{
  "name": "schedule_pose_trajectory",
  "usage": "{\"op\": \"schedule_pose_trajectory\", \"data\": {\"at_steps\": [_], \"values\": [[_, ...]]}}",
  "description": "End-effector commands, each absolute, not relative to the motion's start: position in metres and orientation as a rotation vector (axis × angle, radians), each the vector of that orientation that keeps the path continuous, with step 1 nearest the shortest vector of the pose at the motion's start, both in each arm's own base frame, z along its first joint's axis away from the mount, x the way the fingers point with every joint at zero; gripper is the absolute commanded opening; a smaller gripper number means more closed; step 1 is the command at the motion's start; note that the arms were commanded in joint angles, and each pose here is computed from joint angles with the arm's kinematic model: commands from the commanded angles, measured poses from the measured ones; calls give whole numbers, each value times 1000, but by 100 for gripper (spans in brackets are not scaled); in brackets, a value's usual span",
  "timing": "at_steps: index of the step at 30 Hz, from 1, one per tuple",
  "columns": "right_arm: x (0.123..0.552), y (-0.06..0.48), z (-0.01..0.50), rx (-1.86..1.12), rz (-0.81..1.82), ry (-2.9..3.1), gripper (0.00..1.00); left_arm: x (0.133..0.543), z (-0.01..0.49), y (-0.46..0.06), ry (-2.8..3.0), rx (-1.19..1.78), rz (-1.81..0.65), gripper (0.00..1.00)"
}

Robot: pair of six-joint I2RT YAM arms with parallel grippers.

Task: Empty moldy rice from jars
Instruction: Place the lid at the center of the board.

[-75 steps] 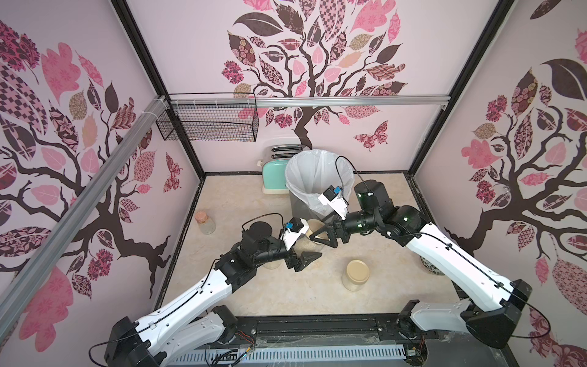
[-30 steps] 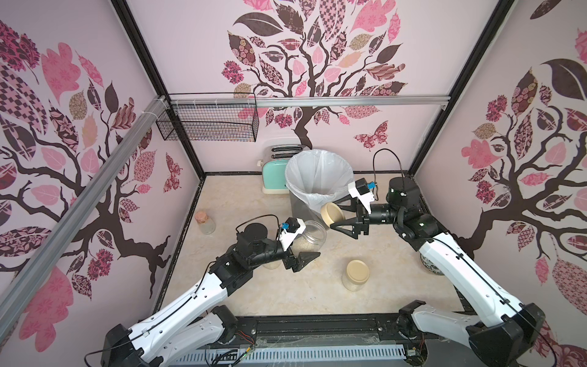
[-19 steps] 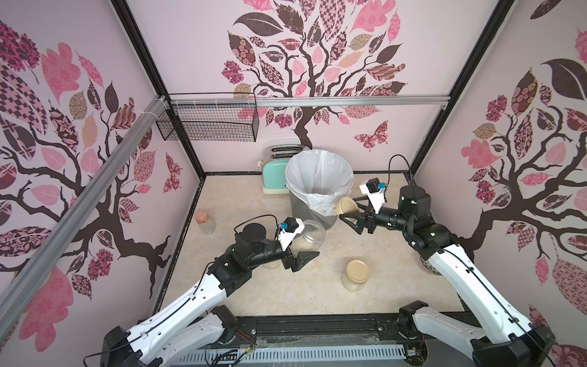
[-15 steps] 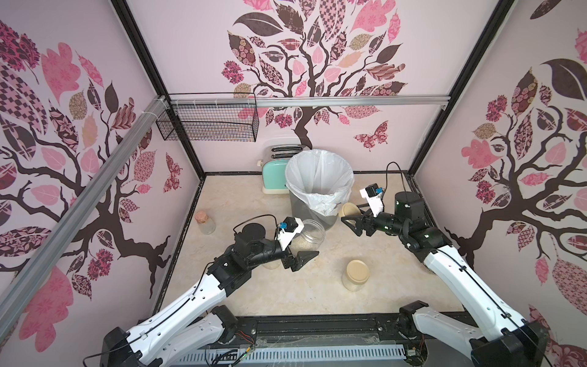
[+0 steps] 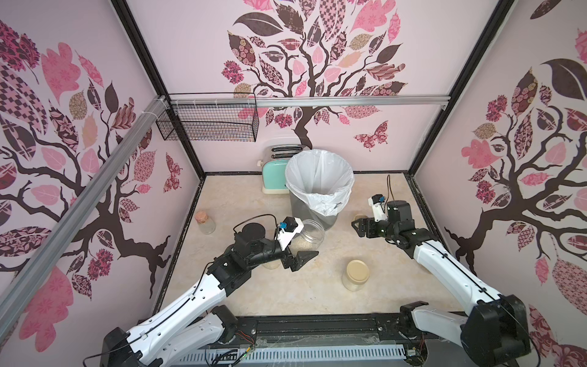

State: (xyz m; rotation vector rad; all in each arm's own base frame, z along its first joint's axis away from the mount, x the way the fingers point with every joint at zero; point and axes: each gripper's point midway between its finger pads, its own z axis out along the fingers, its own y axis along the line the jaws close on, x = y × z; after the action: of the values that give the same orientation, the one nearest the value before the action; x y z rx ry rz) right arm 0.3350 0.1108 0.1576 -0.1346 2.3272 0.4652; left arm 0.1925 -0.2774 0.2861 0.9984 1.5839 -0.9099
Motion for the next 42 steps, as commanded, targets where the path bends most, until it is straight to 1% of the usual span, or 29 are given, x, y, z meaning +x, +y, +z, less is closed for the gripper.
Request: {"op": "schedule_pose_trajectory", "data": {"at_steps": [1,6,12,21,23,26,27,31,37,42], "values": [[350,92,143,15,369,2373,81,190,314,-276,1474,983,-916,56],[358,83,112,139,311,2442,82,191,314,-276,1474,980,-915,56],[361,77,72,219,253,2542,85,191,313,-275,1474,978,-915,56],[362,73,36,282,212,2615,86,194,313,-276,1476,969,-912,56],[361,73,30,286,206,2626,89,194,313,-276,1476,968,-912,56],[361,73,26,284,207,2638,99,195,312,-277,1477,966,-914,56],[361,74,27,285,210,2637,100,195,312,-277,1478,966,-913,56],[365,75,56,278,235,2565,99,196,311,-277,1482,964,-910,56],[372,77,153,212,297,2337,100,200,312,-277,1483,962,-900,56],[358,96,232,23,429,2179,99,203,313,-278,1482,964,-894,56]]}}
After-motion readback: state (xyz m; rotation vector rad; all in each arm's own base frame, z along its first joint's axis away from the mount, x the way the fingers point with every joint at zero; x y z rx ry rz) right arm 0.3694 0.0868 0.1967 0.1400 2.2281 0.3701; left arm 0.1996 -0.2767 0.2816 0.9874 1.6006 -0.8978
